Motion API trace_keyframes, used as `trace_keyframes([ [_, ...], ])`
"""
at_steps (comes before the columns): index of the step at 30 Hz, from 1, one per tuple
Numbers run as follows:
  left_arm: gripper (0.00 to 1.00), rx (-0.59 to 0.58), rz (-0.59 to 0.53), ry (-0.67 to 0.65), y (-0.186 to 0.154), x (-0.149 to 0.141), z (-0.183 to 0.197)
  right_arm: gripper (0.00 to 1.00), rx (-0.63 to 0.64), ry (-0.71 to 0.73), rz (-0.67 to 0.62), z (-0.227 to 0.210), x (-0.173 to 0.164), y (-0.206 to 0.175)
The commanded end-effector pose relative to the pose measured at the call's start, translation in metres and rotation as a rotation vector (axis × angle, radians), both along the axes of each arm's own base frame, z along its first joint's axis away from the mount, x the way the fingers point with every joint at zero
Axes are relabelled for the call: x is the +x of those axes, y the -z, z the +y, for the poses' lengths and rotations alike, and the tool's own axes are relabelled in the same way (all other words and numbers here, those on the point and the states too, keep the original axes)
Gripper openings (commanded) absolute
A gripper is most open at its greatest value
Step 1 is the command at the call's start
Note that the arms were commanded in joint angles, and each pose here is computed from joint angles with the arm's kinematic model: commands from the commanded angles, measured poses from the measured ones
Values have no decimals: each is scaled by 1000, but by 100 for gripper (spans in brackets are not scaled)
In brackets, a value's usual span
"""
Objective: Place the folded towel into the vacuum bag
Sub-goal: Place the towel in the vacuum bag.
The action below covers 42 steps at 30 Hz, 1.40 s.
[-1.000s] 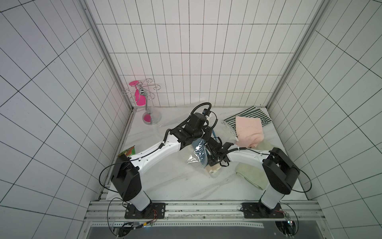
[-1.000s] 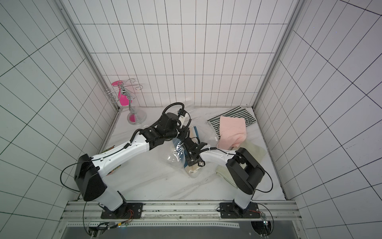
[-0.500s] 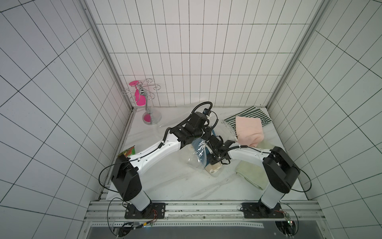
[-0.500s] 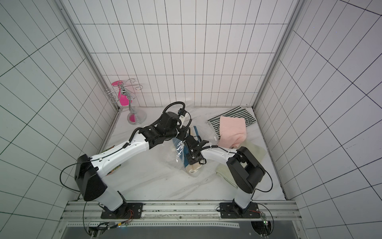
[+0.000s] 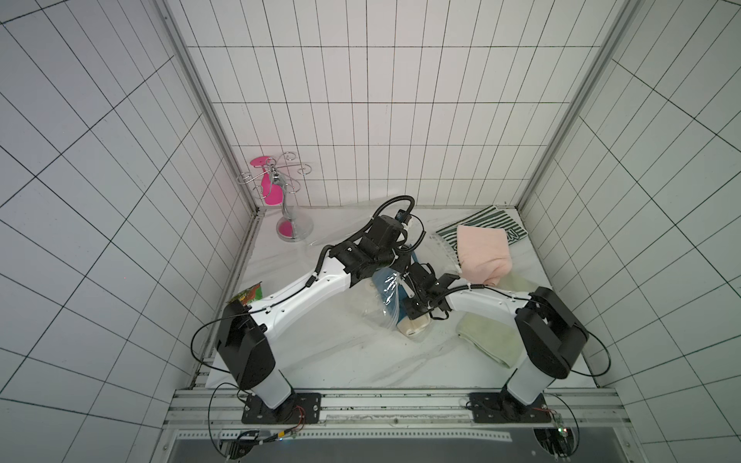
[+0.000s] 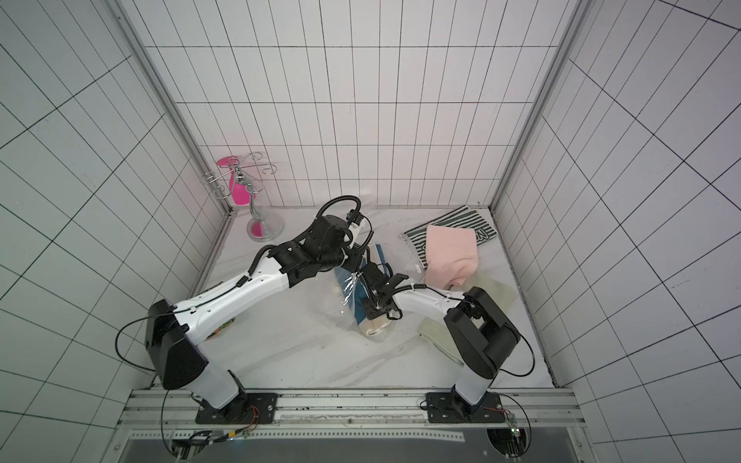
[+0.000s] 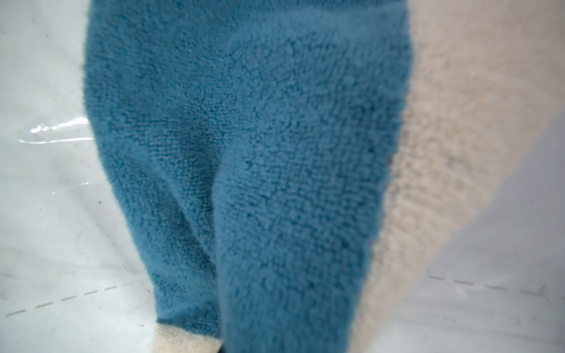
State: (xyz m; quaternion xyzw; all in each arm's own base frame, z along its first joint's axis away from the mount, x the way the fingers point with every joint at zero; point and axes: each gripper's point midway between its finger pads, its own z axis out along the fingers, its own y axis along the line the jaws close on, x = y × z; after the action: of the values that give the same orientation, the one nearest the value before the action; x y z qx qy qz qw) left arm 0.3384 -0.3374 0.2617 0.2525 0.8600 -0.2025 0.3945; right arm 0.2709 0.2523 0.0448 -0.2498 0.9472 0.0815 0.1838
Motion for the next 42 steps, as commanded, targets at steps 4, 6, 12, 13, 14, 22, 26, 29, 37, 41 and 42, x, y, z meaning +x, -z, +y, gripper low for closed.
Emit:
trace_keyframes([
  [4, 0, -48, -9, 75, -21, -5, -21, 9, 16, -90, -62, 4, -15, -5],
  [6, 0, -43, -1, 86, -20, -8, -22, 8, -3, -152, -132, 10, -20, -11],
  [12, 0, -52, 15, 156, -24, -28, -28, 6, 97, -256, -432, 41, -19, -51],
  [13, 0, -58, 18, 173, -26, -34, -29, 6, 156, -257, -480, 47, -17, -63],
  [14, 0, -65, 23, 190, -26, -39, -31, 6, 217, -251, -537, 53, -13, -77],
  [22, 0, -105, 74, 293, -15, -73, -43, 8, 456, -250, -767, 89, 4, -139],
  [26, 0, -87, 68, 289, -5, -73, -37, 8, 471, -309, -744, 104, 3, -140],
  [29, 0, -85, 68, 266, -1, -65, -29, 7, 476, -290, -559, 101, -13, -109],
  [37, 0, -116, 45, 215, -7, -45, -11, 24, 289, -22, -18, 38, -78, -14],
  [41, 0, -133, 49, 224, -8, -43, -15, 61, 215, 48, -6, 18, -79, -5],
  [42, 0, -134, 51, 224, -7, -44, -16, 65, 190, 51, -8, 14, -79, -7],
])
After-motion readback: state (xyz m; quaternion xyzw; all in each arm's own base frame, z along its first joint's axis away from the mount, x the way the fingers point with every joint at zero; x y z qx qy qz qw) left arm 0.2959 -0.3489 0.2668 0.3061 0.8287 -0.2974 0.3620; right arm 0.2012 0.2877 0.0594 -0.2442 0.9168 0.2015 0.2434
